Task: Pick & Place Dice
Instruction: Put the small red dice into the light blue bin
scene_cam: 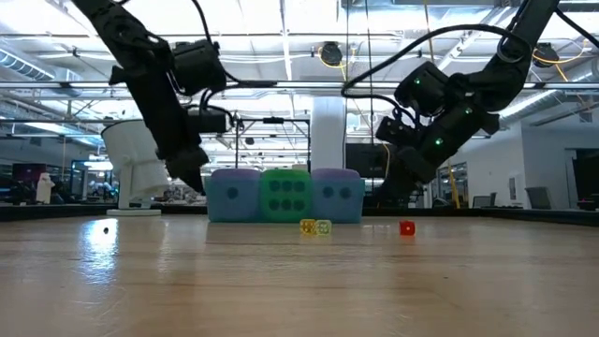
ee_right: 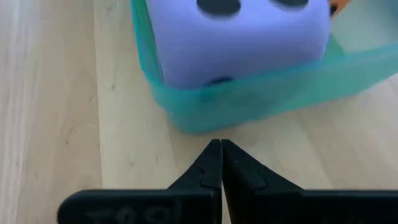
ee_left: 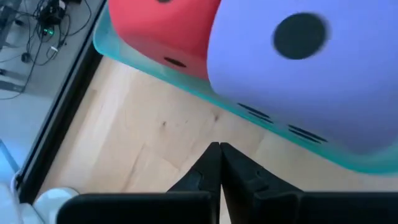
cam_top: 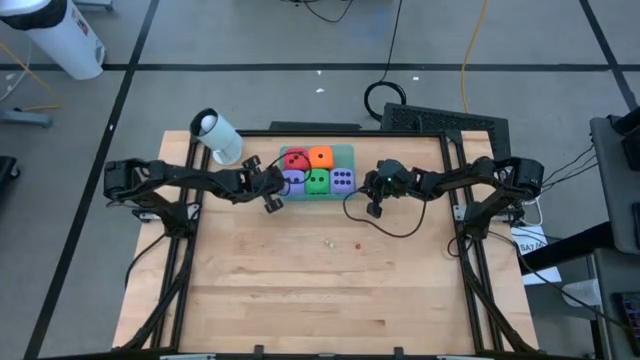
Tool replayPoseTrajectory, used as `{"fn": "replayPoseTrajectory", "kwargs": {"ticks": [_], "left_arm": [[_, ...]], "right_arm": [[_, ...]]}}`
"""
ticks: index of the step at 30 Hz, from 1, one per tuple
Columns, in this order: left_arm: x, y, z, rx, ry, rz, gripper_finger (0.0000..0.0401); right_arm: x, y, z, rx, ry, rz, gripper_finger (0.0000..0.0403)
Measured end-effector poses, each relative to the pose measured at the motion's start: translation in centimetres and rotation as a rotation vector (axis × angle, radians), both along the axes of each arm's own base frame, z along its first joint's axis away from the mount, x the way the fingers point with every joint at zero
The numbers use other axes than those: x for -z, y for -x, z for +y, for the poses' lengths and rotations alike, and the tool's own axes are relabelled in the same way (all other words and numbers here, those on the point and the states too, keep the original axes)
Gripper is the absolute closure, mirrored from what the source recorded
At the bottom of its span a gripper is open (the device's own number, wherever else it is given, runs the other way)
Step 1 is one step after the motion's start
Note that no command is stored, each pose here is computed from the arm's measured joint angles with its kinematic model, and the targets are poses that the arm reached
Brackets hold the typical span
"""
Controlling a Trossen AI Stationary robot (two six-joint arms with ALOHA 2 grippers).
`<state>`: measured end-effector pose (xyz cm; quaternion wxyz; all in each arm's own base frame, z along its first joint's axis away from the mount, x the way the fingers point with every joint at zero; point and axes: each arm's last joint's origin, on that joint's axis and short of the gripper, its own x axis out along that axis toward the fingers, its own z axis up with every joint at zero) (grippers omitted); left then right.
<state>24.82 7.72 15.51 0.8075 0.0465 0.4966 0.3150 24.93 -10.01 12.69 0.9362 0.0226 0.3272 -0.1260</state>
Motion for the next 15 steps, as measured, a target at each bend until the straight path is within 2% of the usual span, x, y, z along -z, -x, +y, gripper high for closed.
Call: {"fn": "replayPoseTrajectory", "kwargs": {"ticks": [5, 8, 12, 15], "left_arm": [[-1.5, 0.2, -1.3, 0.039, -0.009, -0.049, 0.0398], [-2.5, 0.5, -2.3, 0.027, -0.064, -0.081, 0.0396], [-3.8, 0.8, -3.5, 0.047, -0.090, -0.133, 0.0397], [-4.9, 0.7, -4.7, 0.128, -0.091, -0.209, 0.0398]], "right_arm": [[0.1, 0.6, 0.3, 0.010, -0.039, 0.060, 0.0403], [-0.6, 1.0, 1.0, -0.008, -0.056, 0.065, 0.0403], [-2.0, 2.0, 3.1, -0.091, -0.059, -0.056, 0.0403], [-2.8, 3.4, 5.0, -0.132, -0.063, -0.202, 0.0403]]}}
